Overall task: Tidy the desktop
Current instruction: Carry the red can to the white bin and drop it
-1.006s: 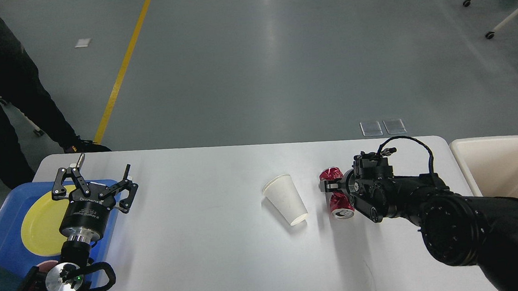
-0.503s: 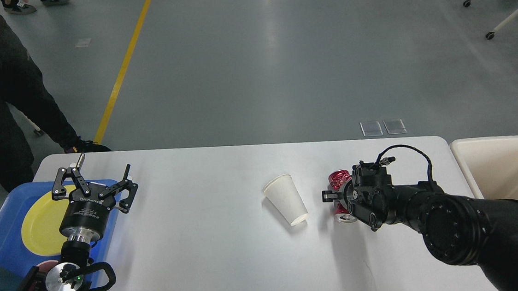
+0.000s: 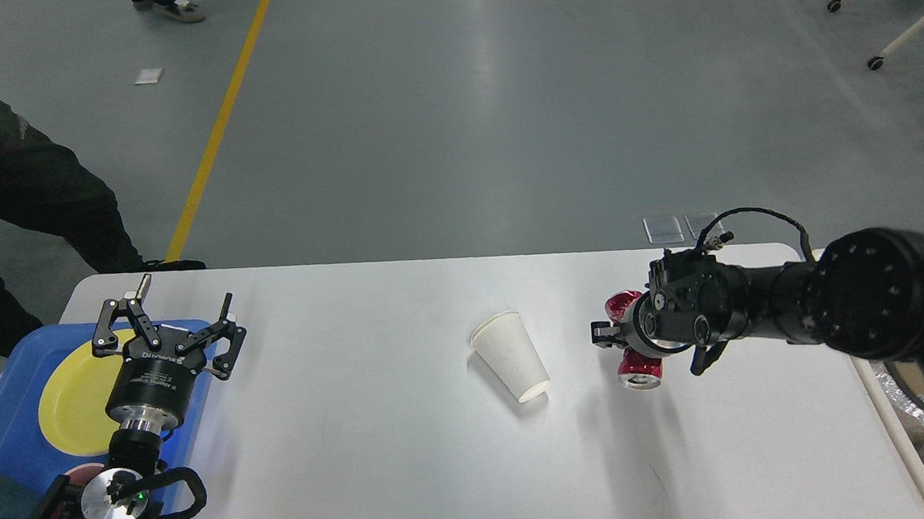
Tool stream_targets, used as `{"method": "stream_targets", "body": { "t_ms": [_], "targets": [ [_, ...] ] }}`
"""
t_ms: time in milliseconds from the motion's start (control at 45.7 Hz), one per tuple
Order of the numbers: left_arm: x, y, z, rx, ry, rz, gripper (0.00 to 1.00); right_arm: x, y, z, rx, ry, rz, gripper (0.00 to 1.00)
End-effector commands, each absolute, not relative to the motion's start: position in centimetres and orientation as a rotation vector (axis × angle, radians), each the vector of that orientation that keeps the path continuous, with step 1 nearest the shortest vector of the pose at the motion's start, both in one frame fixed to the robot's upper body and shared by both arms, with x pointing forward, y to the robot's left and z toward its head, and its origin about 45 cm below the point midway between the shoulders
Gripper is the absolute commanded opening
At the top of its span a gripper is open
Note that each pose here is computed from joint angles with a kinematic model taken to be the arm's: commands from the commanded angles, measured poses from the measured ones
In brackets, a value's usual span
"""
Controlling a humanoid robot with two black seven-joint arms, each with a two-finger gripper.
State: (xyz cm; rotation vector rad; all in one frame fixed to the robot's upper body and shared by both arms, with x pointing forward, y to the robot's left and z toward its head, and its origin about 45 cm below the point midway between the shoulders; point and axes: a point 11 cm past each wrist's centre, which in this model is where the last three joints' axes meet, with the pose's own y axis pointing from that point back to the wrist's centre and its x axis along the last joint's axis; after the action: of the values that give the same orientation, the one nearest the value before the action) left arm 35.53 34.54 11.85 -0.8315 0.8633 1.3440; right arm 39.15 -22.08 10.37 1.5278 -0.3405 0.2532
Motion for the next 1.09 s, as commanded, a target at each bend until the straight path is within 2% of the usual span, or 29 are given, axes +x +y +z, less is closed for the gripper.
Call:
{"method": "stream_targets", "body": {
  "t_ms": [0, 241, 525, 678, 831, 1072],
  "targets": [
    [35.5, 34.5, 11.9, -0.831, 0.863, 1.344, 0.97, 38.4, -22.9, 14.9, 1.531, -0.266, 0.198, 0.0],
    [35.5, 34.5, 11.9, -0.831, 0.863, 1.344, 0.97, 36.1, -23.4, 25.2, 1.569, -0.144, 0.046, 0.0],
    [35.5, 34.6, 11.8, -0.832, 0.863, 1.346, 0.97, 33.7, -24.0, 33.3, 1.572, -0.22, 0.056, 0.0],
    [35.5, 34.5, 11.9, -0.831, 0.863, 1.344, 0.97, 34.1, -25.8, 33.7, 1.533, -0.306, 0.052, 0.0],
    [35.5, 34.6, 11.9, -0.833, 0.862, 1.344, 0.97, 34.2, -30.2, 33.7, 1.438, -0.429, -0.003, 0.0],
    [35.5, 34.5, 11.9, -0.831, 0.863, 1.344, 0.97, 33.1, -43.4, 30.2, 1.308, -0.732, -0.208, 0.0]
  ]
}}
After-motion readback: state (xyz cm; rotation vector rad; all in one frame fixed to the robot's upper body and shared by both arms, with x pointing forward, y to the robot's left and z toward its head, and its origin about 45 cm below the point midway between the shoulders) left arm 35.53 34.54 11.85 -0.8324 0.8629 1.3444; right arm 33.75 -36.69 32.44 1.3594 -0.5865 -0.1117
